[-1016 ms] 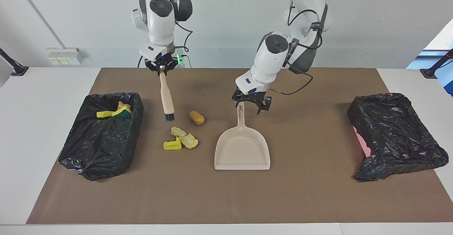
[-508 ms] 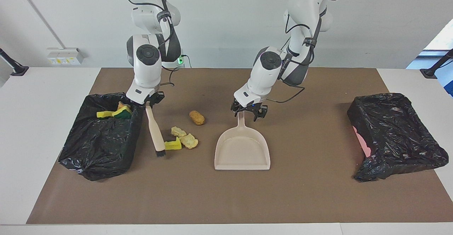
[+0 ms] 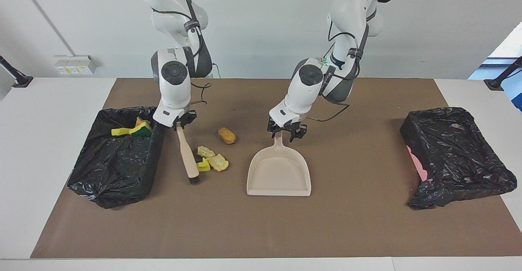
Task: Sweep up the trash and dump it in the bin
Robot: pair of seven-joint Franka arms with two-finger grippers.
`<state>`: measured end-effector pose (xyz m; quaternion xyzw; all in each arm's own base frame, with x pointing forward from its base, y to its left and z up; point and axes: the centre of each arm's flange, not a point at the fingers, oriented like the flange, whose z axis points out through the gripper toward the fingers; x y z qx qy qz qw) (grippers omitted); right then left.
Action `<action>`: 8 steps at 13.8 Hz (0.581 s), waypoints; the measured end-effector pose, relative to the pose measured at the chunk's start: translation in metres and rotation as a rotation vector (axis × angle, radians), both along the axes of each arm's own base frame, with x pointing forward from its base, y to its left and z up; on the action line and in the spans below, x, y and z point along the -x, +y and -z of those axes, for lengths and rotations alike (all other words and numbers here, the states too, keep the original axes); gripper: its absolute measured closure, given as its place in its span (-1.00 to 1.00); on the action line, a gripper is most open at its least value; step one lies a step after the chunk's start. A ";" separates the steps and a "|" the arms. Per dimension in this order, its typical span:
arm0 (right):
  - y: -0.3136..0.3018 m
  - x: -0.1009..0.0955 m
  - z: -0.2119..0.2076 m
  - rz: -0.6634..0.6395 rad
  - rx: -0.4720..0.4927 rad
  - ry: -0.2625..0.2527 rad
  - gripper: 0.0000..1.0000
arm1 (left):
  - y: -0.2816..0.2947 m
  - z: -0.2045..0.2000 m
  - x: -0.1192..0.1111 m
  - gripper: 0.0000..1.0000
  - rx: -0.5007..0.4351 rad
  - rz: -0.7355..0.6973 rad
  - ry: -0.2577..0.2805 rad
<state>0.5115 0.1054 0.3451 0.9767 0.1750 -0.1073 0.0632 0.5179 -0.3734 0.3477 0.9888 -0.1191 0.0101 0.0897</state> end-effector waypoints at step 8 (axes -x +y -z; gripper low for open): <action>0.015 0.014 -0.039 0.186 -0.025 0.021 0.47 | 0.020 -0.008 -0.015 0.37 -0.014 0.130 -0.051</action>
